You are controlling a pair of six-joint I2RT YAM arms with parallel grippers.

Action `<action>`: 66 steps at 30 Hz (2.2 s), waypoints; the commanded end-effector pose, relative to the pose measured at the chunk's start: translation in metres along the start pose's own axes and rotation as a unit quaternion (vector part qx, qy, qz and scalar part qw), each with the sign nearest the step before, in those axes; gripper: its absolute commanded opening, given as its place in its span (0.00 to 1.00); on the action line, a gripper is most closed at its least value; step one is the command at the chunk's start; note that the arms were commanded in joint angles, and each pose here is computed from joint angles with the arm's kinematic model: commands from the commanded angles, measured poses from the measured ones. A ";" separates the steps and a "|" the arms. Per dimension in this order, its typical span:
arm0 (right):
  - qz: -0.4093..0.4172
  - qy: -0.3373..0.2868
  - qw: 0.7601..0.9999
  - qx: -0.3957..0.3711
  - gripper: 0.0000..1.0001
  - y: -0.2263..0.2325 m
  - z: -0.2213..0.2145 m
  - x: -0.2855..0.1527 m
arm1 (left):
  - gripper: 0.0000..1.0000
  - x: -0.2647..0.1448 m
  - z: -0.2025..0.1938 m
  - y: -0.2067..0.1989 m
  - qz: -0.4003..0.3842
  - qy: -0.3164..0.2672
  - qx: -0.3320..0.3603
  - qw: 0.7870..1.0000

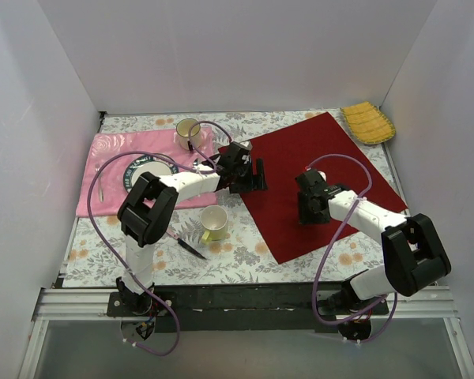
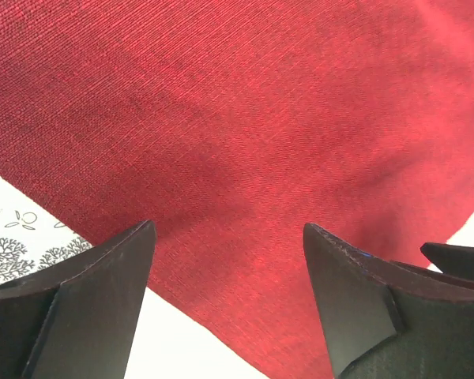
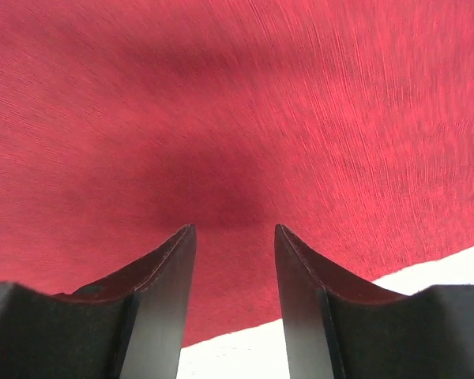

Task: Fold the napkin, place the utensils inside, and roll it up
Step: Fold the napkin

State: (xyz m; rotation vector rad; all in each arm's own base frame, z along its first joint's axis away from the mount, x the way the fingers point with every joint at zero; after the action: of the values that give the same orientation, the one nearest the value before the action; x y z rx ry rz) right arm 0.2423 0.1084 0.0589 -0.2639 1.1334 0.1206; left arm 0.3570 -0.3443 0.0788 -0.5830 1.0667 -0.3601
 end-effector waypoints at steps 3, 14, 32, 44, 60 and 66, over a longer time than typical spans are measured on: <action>-0.017 0.010 1.000 -0.005 0.52 0.003 -0.029 0.014 | 0.74 -0.007 0.021 -0.013 -0.001 -0.044 0.023 0.999; 0.035 0.061 0.997 0.018 0.53 0.052 -0.083 0.019 | 0.75 -0.048 0.032 -0.041 -0.044 -0.069 0.030 0.996; 0.107 -0.111 0.963 -0.219 0.71 0.111 -0.049 -0.060 | 0.79 -0.145 0.065 -0.084 -0.102 -0.143 0.020 0.984; 0.224 -0.082 0.889 -0.392 0.48 0.174 -0.082 -0.061 | 0.79 -0.211 0.083 -0.076 -0.134 -0.220 -0.029 0.966; 0.226 -0.104 0.861 -0.443 0.57 0.196 -0.072 -0.059 | 0.79 -0.223 0.081 -0.071 -0.145 -0.224 -0.035 0.963; 0.234 -0.101 0.860 -0.442 0.58 0.199 -0.078 -0.045 | 0.79 -0.227 0.082 -0.071 -0.148 -0.227 -0.034 0.962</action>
State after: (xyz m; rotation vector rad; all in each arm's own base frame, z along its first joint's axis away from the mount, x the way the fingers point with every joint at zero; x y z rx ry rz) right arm 0.1074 0.2739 0.0463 -0.7835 0.8728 1.0670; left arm 0.3353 -0.2623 0.2882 -0.8222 0.6092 -0.3961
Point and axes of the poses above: each gripper's point midway between its finger pads, its own x axis out along the fingers, its own y axis along the line the jaws close on, z = x × y, the point moved 2 cm from there along -x, back along the fingers, and after that the axes turned 13 degrees about -x, right-handed, at the moved point
